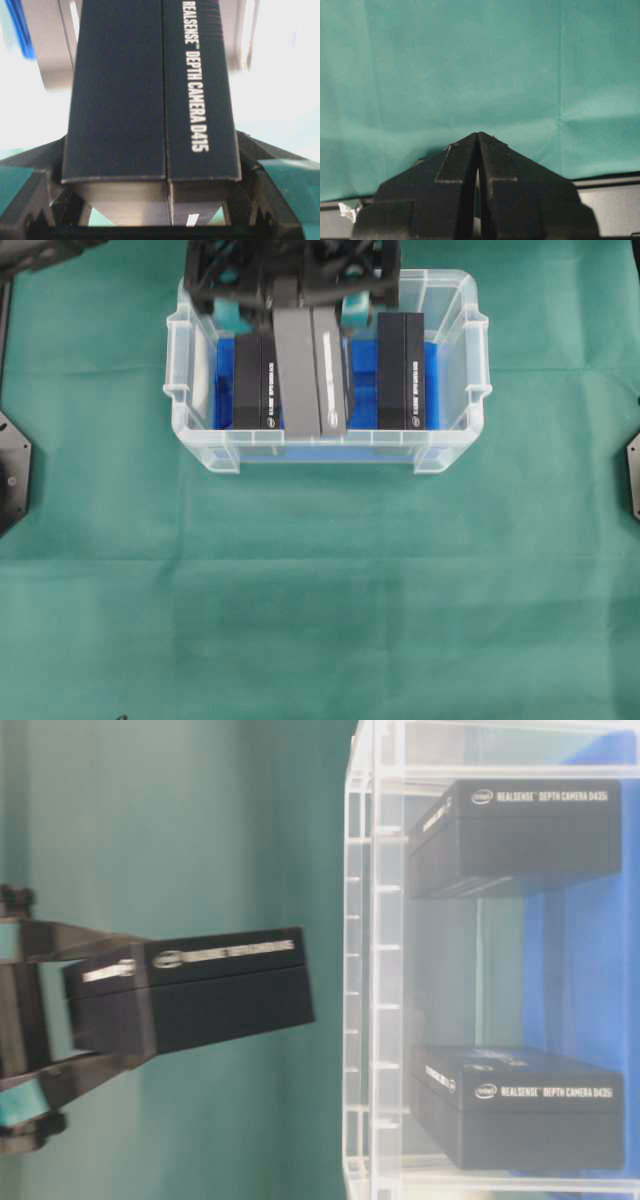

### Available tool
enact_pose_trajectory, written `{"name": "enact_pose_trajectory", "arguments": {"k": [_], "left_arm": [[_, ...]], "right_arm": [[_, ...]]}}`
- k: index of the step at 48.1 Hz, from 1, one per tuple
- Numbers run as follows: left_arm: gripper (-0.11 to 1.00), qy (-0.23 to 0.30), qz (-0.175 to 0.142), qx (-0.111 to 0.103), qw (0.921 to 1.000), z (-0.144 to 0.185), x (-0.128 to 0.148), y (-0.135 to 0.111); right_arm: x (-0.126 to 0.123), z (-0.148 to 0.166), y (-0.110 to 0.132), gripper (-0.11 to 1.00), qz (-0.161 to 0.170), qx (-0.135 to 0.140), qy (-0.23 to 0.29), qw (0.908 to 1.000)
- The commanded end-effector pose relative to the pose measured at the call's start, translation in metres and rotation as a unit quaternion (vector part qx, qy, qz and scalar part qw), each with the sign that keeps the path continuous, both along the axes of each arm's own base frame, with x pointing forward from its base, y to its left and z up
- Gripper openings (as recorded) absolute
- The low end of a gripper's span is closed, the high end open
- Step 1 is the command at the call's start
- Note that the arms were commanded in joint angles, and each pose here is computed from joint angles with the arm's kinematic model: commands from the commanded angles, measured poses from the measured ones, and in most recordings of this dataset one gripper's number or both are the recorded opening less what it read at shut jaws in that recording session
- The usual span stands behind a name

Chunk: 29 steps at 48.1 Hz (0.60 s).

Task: Take the box out of the case with the left arm.
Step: 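Lift the gripped middle box straight up out of the case, then carry the box with the left gripper to the table in front of the case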

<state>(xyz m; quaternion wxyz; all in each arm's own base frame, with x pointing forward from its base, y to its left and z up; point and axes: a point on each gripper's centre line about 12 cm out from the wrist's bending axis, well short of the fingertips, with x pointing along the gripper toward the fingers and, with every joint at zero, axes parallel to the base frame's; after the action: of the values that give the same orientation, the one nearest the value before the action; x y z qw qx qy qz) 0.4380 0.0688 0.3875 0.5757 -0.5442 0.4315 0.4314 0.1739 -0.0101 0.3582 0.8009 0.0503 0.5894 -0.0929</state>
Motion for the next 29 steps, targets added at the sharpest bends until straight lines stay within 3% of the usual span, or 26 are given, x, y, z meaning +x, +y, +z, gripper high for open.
{"name": "enact_pose_trajectory", "arguments": {"k": [1, 29], "left_arm": [[0.6, -0.031, -0.009, 0.003, 0.9995, 0.026, -0.011, -0.021], [0.6, -0.026, 0.003, -0.04, 0.9988, 0.017, -0.01, -0.141]], "right_arm": [[0.002, 0.003, 0.0, 0.0, 0.001, 0.0, -0.008, 1.0], [0.002, 0.003, 0.0, 0.0, 0.001, 0.0, -0.007, 1.0]]}}
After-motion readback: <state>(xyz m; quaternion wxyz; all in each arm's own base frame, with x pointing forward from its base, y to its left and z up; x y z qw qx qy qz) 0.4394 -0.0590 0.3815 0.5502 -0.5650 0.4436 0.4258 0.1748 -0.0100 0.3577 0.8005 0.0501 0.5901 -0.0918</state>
